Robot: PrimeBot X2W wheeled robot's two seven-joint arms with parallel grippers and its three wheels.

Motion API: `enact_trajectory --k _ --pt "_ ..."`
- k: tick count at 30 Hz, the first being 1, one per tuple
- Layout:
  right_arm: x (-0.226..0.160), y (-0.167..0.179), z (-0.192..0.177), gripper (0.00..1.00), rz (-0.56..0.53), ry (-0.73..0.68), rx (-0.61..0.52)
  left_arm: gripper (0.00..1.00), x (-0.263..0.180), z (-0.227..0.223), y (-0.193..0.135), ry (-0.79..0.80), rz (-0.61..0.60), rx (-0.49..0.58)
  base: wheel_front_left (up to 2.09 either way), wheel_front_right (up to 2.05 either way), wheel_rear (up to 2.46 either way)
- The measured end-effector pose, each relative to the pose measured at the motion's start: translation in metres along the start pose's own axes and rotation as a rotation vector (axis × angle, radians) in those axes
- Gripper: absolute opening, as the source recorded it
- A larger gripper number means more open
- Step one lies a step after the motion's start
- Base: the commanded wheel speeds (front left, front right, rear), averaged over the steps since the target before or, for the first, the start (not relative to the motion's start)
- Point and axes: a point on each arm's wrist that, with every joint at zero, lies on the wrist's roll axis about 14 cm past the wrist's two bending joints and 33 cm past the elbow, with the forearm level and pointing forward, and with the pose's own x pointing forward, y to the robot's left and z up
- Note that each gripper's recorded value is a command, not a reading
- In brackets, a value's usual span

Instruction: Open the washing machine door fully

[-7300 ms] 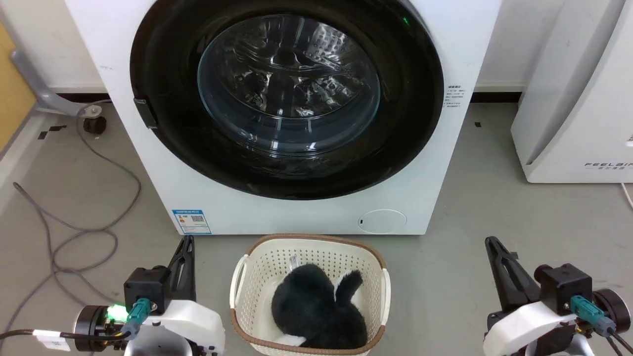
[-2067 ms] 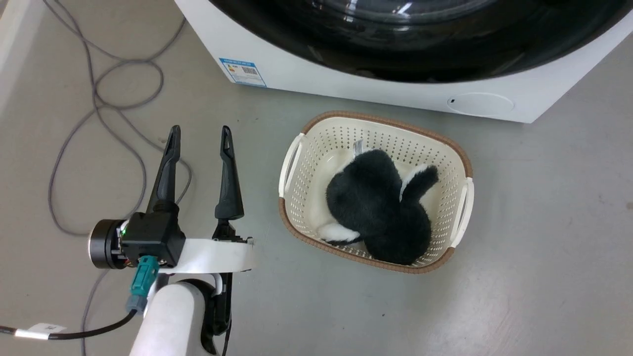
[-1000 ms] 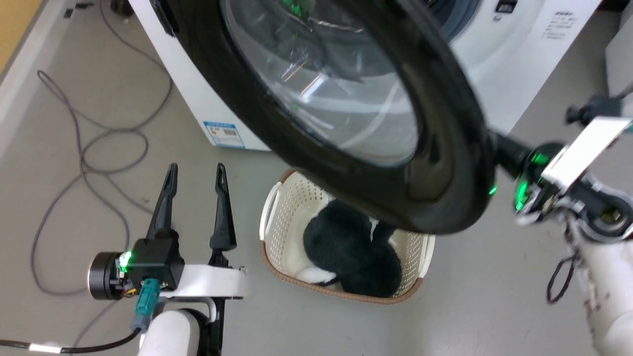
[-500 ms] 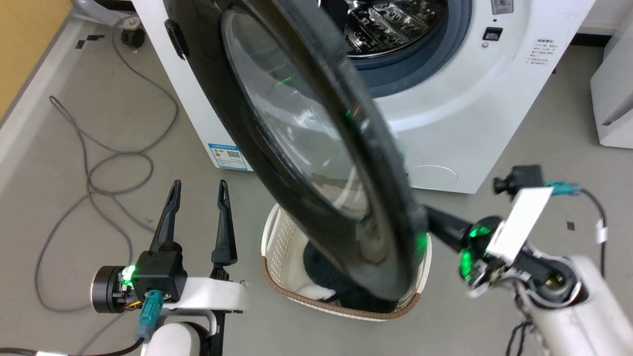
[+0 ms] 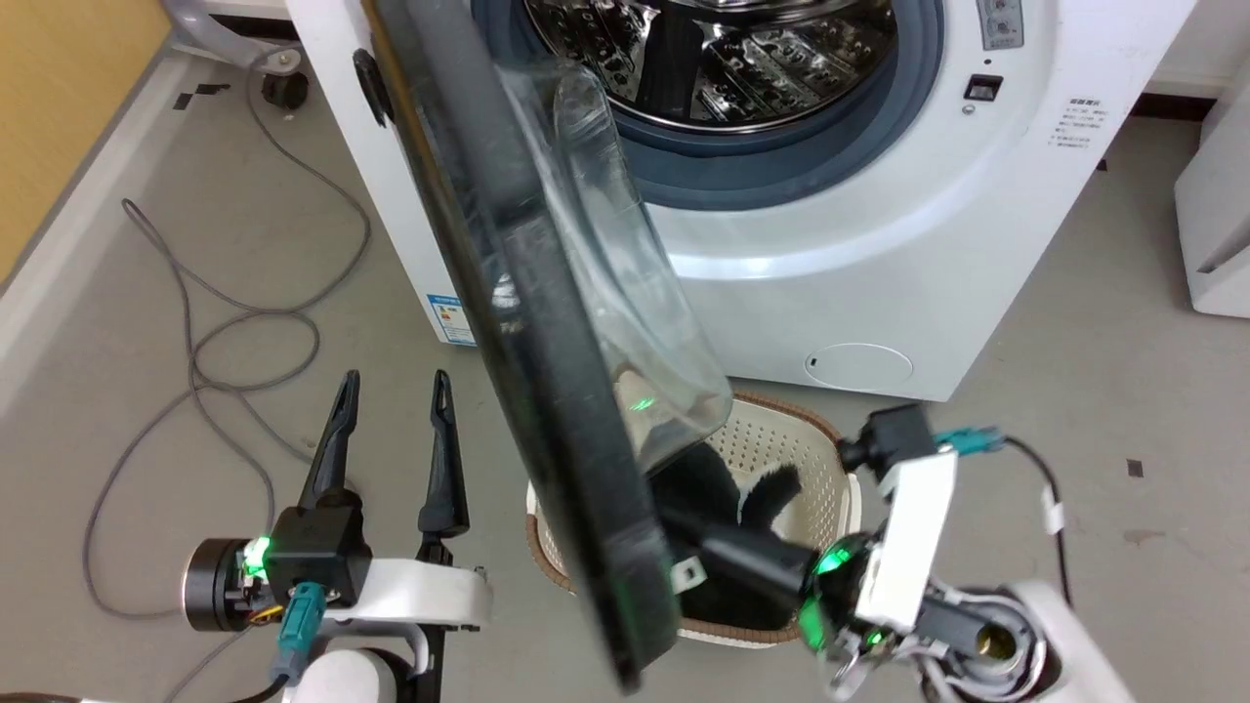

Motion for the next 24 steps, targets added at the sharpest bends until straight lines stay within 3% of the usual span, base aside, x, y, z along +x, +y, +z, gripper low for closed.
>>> enact_trajectory --k 6,11,18,24 --pt "0.005 0.003 -0.016 0.00 0.015 0.033 0.010 1.00 -0.003 0.003 0.004 -0.005 0.010 0.002 0.00 0.00 0.00" --pt "0.001 0.009 -0.011 0.00 0.020 -0.024 -0.011 1.00 -0.007 0.005 0.007 -0.009 0.018 0.001 0.00 0.00 0.00" --pt "-0.027 0.029 0.028 0.00 0.031 -0.300 -0.096 1.00 -0.020 0.007 0.011 -0.008 0.021 0.002 0.00 0.00 0.00" --pt "-0.072 0.056 0.076 0.00 -0.037 -0.673 -0.366 1.00 -0.027 0.012 0.010 -0.018 0.012 -0.004 0.00 0.00 0.00"
